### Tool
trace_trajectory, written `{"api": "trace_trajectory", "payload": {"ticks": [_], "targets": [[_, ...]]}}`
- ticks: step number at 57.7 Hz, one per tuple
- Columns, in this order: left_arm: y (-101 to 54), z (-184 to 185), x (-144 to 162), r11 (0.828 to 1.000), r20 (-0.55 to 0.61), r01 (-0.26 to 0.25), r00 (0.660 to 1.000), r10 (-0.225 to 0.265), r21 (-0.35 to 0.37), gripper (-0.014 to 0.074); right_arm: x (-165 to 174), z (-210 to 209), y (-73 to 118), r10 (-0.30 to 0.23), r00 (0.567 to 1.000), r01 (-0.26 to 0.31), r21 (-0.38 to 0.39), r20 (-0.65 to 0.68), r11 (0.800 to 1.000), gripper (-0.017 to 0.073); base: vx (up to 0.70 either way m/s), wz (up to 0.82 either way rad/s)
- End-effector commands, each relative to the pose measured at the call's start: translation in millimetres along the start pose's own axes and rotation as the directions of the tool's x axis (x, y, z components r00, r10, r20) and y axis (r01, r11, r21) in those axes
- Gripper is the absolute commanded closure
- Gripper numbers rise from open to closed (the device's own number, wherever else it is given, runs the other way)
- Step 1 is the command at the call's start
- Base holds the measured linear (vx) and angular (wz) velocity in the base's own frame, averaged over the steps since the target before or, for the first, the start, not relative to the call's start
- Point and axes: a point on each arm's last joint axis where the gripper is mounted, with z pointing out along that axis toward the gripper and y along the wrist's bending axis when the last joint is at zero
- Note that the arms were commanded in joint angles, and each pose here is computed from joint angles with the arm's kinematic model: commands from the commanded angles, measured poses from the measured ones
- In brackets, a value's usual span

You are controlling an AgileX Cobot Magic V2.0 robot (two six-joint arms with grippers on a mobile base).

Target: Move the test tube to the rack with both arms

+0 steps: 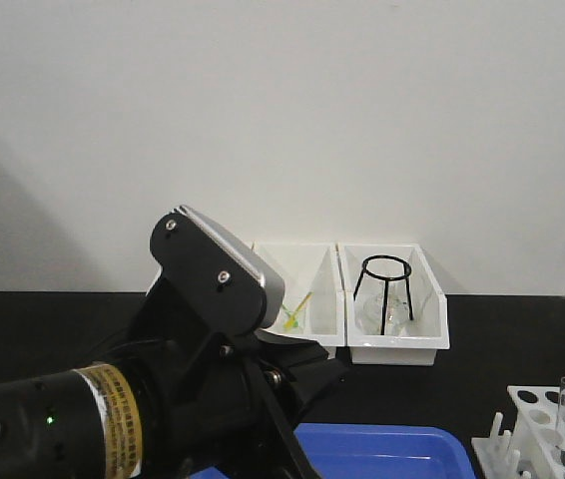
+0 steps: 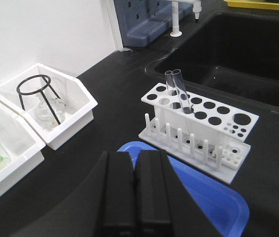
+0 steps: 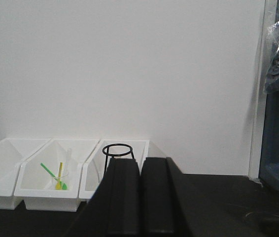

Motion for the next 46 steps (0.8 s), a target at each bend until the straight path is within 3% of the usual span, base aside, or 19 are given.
{"api": "trace_trajectory", "payload": {"ticks": [1, 34, 37, 40, 46], "targets": [[0.8, -13, -20, 1.0, 0.119, 0.014, 0.993, -0.016, 0.016, 0.06, -17, -3, -0.7, -0.027, 0.994, 0.026, 0.01, 0.107, 1.0, 0.0571, 0.0, 0.0], [0.8, -13, -20, 1.0, 0.117, 0.011, 0.993, -0.013, 0.016, 0.06, -17, -4, -0.7, -0.027, 0.994, 0.026, 0.01, 0.109, 1.0, 0.0571, 0.0, 0.0], [0.9, -13, -20, 1.0, 0.126, -0.009, 0.992, 0.008, 0.011, 0.06, -17, -4, -0.7, -0.027, 0.994, 0.026, 0.01, 0.109, 1.0, 0.0571, 0.0, 0.0], [3.1, -15, -21, 0.999, 0.125, -0.035, 0.991, 0.036, -0.006, 0.06, -17, -4, -0.7, -0.027, 0.994, 0.026, 0.01, 0.109, 1.0, 0.0571, 0.0, 0.0], [13.0, -28, -21, 0.999, 0.119, -0.021, 0.993, 0.026, -0.044, 0.06, -17, -4, -0.7, -0.027, 0.994, 0.026, 0.01, 0.109, 1.0, 0.057, 0.0, 0.0]]}}
